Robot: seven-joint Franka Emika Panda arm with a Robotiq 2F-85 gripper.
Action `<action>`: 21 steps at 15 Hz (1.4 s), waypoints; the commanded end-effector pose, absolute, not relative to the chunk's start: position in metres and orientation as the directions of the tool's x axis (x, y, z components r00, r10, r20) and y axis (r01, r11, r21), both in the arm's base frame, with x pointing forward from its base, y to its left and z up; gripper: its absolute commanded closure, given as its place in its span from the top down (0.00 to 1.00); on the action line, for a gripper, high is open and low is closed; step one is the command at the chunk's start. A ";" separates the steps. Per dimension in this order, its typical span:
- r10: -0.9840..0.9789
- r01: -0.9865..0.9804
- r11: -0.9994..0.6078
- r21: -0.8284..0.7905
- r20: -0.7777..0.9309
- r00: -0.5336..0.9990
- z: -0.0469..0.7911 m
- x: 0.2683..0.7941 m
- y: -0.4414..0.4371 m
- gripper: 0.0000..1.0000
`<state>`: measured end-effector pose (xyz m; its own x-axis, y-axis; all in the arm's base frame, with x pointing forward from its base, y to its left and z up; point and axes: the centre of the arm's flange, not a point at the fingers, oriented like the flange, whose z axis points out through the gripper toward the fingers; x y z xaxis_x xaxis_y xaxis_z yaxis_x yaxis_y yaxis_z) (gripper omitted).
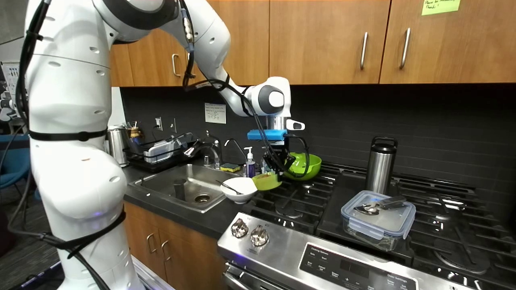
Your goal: Pour some of the content of the yellow bowl into the white bowl
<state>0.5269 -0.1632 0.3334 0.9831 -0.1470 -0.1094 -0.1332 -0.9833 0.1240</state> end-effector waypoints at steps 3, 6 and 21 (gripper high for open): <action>-0.158 -0.152 -0.986 0.074 -0.084 0.984 0.332 0.510 -0.175 0.01; -0.163 -0.159 -0.986 0.058 -0.081 0.983 0.327 0.507 -0.178 0.01; -0.236 -0.235 -0.972 0.027 -0.091 0.967 0.304 0.485 -0.210 0.01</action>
<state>0.4935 -0.2053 0.3057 0.9652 -0.2387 -0.1071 -0.2343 -0.9707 0.0527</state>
